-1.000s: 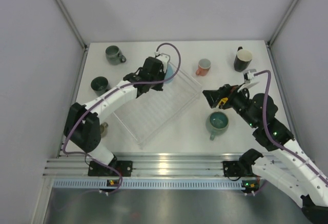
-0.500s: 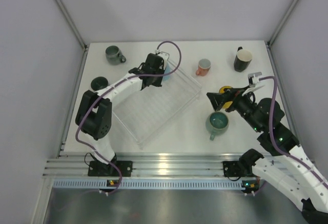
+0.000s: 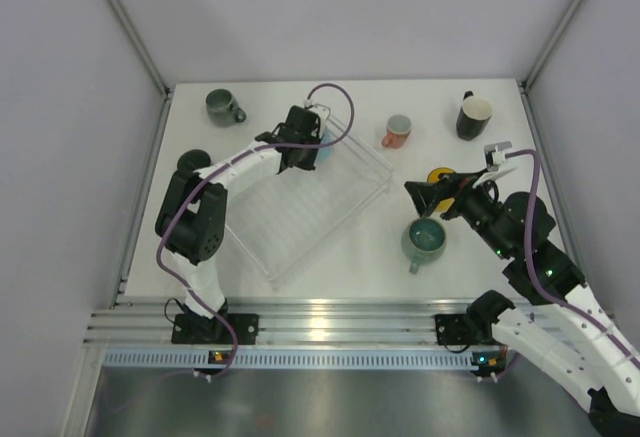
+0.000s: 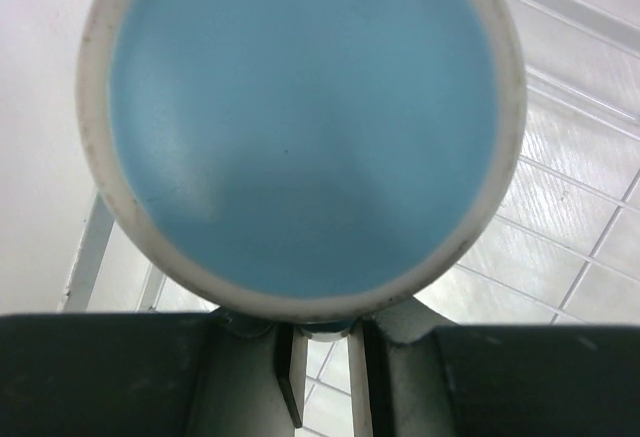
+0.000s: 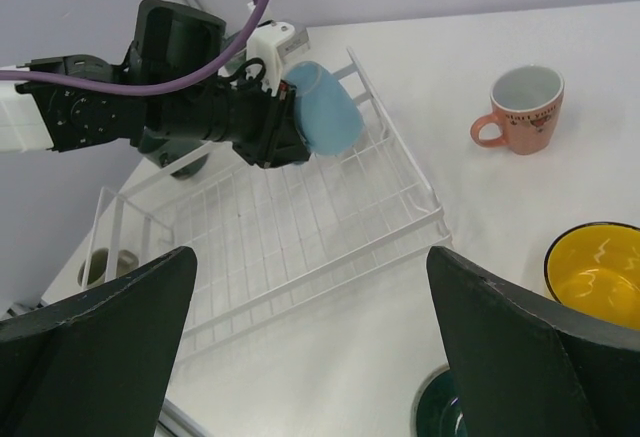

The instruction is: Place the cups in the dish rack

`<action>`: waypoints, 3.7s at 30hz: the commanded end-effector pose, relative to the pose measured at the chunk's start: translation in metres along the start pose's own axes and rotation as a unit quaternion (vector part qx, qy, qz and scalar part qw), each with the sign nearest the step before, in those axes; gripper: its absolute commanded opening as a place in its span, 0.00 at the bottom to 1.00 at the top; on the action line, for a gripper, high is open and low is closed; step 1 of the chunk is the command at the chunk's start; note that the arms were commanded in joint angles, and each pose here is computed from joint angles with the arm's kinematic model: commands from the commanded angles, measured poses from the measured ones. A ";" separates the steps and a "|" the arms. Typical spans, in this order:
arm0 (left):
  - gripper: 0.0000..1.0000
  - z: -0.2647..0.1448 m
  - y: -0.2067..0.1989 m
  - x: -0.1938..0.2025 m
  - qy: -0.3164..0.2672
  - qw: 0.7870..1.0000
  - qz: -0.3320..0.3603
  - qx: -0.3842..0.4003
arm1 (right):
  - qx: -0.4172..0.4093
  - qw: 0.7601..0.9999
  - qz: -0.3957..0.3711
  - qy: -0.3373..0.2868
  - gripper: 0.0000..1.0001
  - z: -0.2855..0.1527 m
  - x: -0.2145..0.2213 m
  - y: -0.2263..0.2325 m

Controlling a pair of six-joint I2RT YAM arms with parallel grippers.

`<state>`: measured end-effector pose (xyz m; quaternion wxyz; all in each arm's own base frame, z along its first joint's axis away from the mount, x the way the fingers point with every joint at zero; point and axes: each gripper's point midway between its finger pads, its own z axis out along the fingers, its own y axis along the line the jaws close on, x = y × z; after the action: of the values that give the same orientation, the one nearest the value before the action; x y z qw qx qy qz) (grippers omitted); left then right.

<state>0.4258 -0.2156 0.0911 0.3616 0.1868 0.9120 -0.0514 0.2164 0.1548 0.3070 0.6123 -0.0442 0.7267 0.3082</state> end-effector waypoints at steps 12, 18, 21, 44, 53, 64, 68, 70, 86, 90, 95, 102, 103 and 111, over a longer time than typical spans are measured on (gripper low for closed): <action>0.34 -0.008 -0.002 -0.061 -0.090 0.996 -0.013 0.010 | -0.003 1.000 0.002 -0.019 0.99 -0.007 -0.018 0.007; 0.44 -0.015 -0.007 -0.062 -0.094 0.995 -0.025 0.023 | 0.011 1.000 0.011 -0.002 0.99 -0.001 -0.008 0.002; 0.46 -0.021 -0.006 -0.061 -0.097 0.995 -0.027 0.024 | 0.010 1.000 0.018 0.015 0.99 0.005 0.000 0.003; 0.53 -0.168 -0.038 -0.087 -0.197 0.964 -0.081 0.158 | 0.239 0.965 0.096 0.057 0.85 0.053 -0.017 -0.103; 0.57 -0.223 -0.052 -0.068 -0.221 0.945 -0.101 0.219 | 0.368 0.901 0.193 0.125 0.78 0.037 0.040 -0.183; 0.57 -0.236 -0.066 -0.059 -0.214 0.936 -0.096 0.264 | 0.300 0.917 0.152 0.214 0.69 0.013 0.090 -0.163; 0.57 -0.234 -0.069 -0.058 -0.207 0.935 -0.098 0.271 | 0.306 0.909 0.154 0.238 0.65 -0.002 0.109 -0.161; 0.57 -0.234 -0.069 -0.056 -0.204 0.935 -0.104 0.272 | 0.300 0.906 0.159 0.252 0.64 -0.007 0.121 -0.156; 0.57 -0.234 -0.070 -0.048 -0.194 0.935 -0.112 0.276 | 0.301 0.892 0.137 0.307 0.58 -0.022 0.176 -0.139; 0.57 -0.234 -0.072 -0.047 -0.192 0.934 -0.115 0.279 | 0.314 0.888 0.124 0.313 0.54 -0.023 0.180 -0.143; 0.57 -0.237 -0.072 -0.049 -0.195 0.933 -0.116 0.281 | 0.328 0.880 0.109 0.325 0.49 -0.026 0.188 -0.147; 0.57 -0.234 -0.073 -0.043 -0.187 0.934 -0.120 0.281 | 0.335 0.873 0.109 0.338 0.46 -0.027 0.204 -0.151; 0.57 -0.234 -0.073 -0.043 -0.186 0.933 -0.120 0.283 | 0.337 0.871 0.109 0.341 0.45 -0.027 0.206 -0.152; 0.57 -0.246 -0.081 -0.044 -0.182 0.925 -0.125 0.309 | 0.313 0.886 0.108 0.325 0.05 -0.017 0.191 -0.140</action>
<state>0.2767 -0.2447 0.2768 0.4265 0.1546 0.8054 -0.3815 0.2007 0.0773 0.0541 0.2484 0.1344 0.9576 0.0572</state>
